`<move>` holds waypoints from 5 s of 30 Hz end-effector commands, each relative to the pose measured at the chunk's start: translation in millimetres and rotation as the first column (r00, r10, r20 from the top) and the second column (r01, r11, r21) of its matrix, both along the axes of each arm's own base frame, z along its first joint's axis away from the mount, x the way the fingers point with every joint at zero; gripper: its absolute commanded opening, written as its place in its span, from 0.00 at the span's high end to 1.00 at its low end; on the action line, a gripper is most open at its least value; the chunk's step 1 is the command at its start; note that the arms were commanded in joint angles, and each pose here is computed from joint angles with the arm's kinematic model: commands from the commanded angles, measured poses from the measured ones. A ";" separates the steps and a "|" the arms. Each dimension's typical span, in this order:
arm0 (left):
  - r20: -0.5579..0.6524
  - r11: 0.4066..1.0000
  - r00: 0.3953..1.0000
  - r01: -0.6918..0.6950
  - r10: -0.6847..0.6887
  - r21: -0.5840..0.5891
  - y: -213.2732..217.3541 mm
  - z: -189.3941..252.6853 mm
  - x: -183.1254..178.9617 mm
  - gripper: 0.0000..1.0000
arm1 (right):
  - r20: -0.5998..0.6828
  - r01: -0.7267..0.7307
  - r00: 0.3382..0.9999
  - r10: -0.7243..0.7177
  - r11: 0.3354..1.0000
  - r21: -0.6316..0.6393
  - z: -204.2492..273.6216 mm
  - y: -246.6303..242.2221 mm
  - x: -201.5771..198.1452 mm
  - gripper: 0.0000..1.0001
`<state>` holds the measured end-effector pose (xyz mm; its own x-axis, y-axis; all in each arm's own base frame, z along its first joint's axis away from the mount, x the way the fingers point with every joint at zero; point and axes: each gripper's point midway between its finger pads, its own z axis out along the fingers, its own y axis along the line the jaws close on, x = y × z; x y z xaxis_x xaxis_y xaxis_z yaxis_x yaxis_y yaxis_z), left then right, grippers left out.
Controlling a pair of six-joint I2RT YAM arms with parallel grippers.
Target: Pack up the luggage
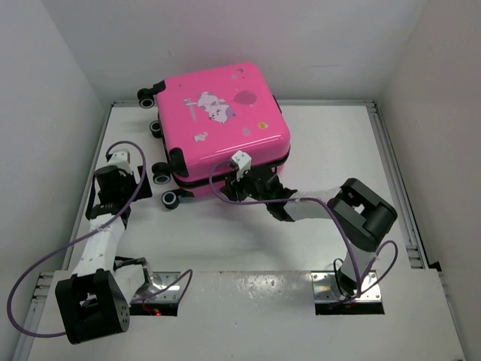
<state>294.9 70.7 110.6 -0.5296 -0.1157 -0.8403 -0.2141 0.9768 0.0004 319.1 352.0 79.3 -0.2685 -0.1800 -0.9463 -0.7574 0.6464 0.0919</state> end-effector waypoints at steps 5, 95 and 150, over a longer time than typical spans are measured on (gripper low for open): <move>0.017 1.000 1.000 0.004 -0.004 0.001 0.7 5.7 4.5 0.01 | 0.137 0.074 0.986 -0.097 0.983 0.168 63.9 18.7 31.2 0.57; -0.214 0.508 0.508 0.859 -0.834 0.059 -91.6 34.7 33.4 1.00 | 0.215 0.246 0.950 -0.228 0.967 -0.061 46.4 -85.4 40.3 1.00; -0.058 0.878 0.928 0.367 -0.368 0.308 26.8 113.4 200.6 0.53 | 0.516 0.541 0.659 -0.546 0.822 0.178 72.8 -255.5 347.1 1.00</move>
<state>474.2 42.7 181.3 -0.3526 0.6604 -0.6629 0.5836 0.7090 0.3959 628.3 149.2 99.2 0.0859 -0.1815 -0.9796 -0.3956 0.8962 -0.2007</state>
